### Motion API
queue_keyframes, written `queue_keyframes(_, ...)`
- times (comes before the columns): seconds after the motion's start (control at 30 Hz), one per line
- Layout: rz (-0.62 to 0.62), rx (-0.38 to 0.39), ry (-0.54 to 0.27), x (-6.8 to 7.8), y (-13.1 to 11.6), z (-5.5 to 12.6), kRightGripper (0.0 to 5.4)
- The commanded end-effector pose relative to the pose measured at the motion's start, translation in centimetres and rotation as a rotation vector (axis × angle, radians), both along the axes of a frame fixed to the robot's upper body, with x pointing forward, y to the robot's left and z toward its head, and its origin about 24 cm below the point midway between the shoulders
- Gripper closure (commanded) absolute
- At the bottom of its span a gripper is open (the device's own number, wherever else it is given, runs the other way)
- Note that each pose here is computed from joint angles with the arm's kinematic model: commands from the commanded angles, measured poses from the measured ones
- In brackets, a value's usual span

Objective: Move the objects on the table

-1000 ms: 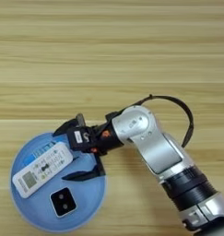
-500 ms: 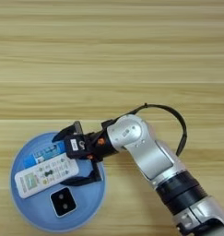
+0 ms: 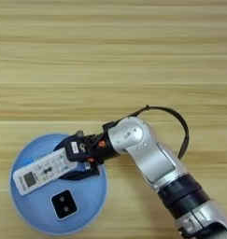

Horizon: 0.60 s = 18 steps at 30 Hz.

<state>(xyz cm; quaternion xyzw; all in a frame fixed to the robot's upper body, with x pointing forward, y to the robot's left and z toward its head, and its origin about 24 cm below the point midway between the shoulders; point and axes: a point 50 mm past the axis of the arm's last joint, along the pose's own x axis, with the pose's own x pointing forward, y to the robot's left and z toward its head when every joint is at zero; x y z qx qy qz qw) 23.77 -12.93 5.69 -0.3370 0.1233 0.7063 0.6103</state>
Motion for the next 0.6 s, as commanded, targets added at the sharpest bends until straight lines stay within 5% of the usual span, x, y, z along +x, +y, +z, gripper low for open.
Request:
queue_keyframes(0.03,-0.006,0.045,-0.084,0.9,0.2,2.5,2.68)
queue_keyframes(0.6,-0.041,0.141,-0.036,1.6,0.3,5.4,4.23)
